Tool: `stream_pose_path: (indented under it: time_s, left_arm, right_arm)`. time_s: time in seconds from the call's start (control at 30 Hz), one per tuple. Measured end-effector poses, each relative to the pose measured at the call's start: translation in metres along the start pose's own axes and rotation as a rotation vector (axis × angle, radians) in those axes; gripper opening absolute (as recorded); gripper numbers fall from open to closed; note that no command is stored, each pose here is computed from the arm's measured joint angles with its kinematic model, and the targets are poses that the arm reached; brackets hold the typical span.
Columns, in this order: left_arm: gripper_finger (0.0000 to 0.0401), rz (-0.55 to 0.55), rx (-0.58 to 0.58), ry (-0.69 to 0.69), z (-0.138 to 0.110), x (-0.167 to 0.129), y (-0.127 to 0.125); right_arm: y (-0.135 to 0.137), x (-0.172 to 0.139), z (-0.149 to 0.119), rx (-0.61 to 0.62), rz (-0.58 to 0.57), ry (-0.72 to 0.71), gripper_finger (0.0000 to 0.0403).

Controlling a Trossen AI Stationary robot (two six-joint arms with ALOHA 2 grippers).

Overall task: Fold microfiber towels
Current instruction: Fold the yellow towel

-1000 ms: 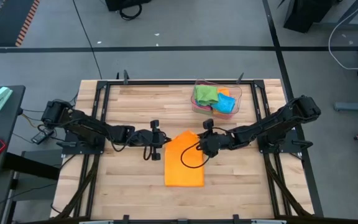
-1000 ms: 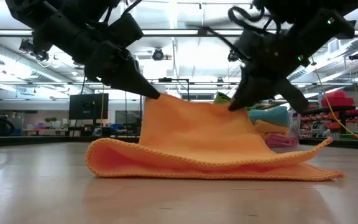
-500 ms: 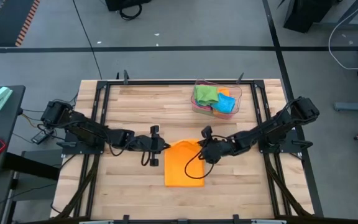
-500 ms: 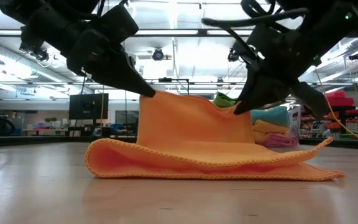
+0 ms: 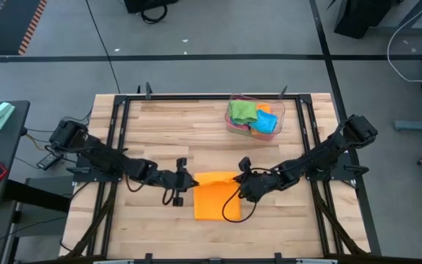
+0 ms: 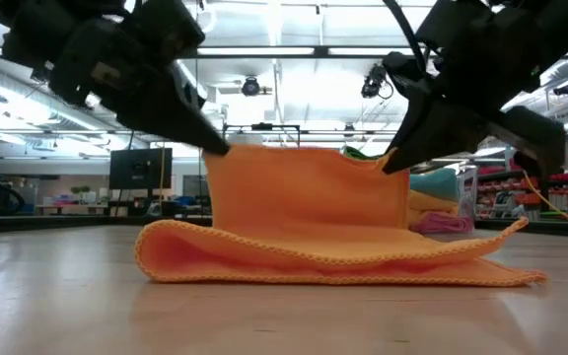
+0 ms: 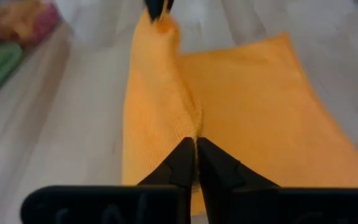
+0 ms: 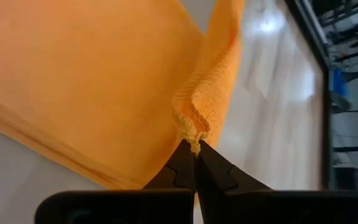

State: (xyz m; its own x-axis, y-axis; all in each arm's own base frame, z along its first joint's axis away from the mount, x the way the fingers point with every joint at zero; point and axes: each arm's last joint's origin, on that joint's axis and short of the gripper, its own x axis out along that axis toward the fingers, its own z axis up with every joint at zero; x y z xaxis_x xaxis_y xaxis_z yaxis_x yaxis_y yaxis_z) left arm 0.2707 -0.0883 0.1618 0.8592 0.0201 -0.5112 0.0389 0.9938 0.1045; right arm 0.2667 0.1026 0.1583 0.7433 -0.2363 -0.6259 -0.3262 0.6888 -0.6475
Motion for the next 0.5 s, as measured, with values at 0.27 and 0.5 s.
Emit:
stream_pose_path:
  time_s: [0.27, 0.5]
  left_arm:
    - [0.0013, -0.017, -0.019, 0.048, -0.016, 0.014, -0.012]
    - [0.0027, -0.035, -0.039, 0.034, -0.017, 0.015, -0.018]
  right_arm:
    - [0.005, -0.001, 0.000, 0.092, 0.135, -0.032, 0.0006]
    - [0.010, -0.002, 0.001, 0.193, 0.271, -0.066, 0.0006]
